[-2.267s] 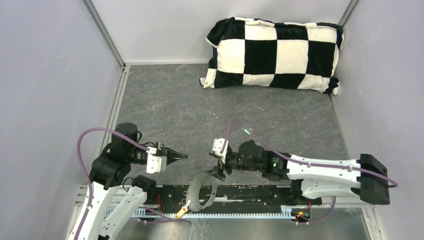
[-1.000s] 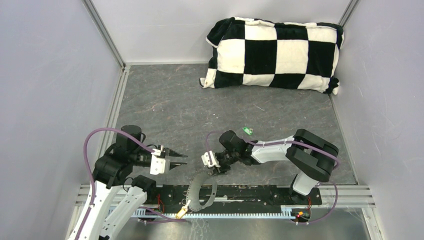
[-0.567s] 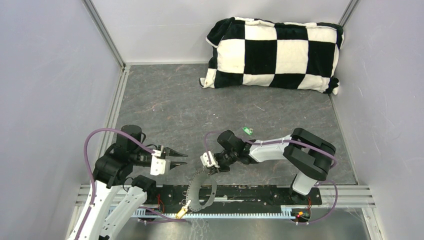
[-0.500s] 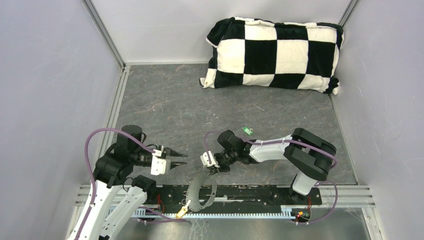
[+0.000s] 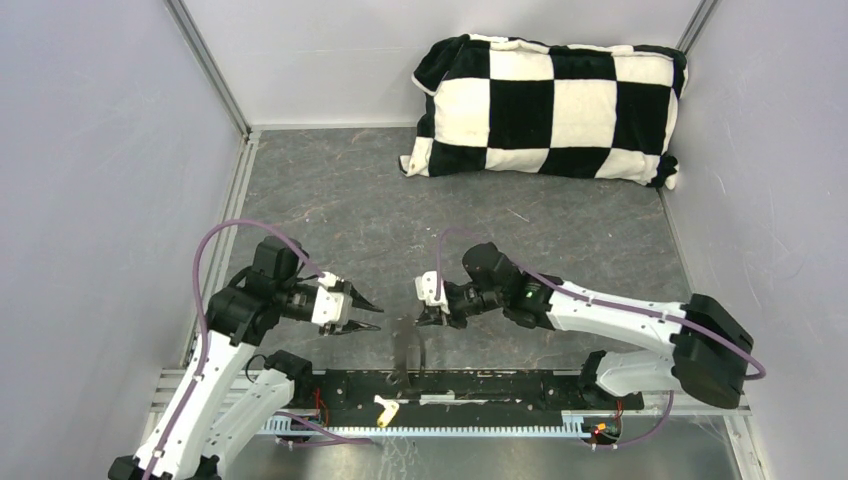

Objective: Put the keys on the keyring
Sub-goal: Pick up the keyring from the center of the board, then adjust the keyring.

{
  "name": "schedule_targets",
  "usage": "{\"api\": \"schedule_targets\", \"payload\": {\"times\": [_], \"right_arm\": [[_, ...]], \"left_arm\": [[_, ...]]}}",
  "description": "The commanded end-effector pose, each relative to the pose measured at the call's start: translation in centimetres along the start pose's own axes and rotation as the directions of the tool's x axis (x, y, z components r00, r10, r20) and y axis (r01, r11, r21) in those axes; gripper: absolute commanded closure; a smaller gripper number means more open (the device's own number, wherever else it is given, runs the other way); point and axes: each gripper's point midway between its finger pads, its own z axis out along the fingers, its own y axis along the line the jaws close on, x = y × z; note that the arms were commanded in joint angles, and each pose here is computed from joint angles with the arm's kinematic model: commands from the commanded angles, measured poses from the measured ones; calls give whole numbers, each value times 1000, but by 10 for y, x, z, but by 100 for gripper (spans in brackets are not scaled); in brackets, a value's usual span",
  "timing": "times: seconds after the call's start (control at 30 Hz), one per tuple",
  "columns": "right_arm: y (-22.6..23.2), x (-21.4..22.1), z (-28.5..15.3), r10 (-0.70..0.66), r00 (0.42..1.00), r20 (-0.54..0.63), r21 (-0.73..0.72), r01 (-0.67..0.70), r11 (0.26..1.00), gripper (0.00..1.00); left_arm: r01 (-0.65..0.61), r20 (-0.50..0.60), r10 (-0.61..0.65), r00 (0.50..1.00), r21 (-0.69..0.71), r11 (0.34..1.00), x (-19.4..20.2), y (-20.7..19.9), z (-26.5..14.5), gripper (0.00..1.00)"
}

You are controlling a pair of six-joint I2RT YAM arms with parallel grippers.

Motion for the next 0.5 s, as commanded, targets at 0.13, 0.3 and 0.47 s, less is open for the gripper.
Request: {"api": "schedule_targets", "payload": {"times": [0.13,0.3,0.47], "right_arm": [[-41,-86,-36,70,994,81,205,-85,975,100],[-40,-113,-41,64,991,119,198,-87,976,100],[-30,-127,-37,28,987,155,152,-52,987,100]], "left_arm": [[46,87,-49,995,41,998,-34,13,1,53],[71,108,-73,991,23,997,-33,17,3,53],[74,86,-70,994,-50,996,-21,30,5,55]]}}
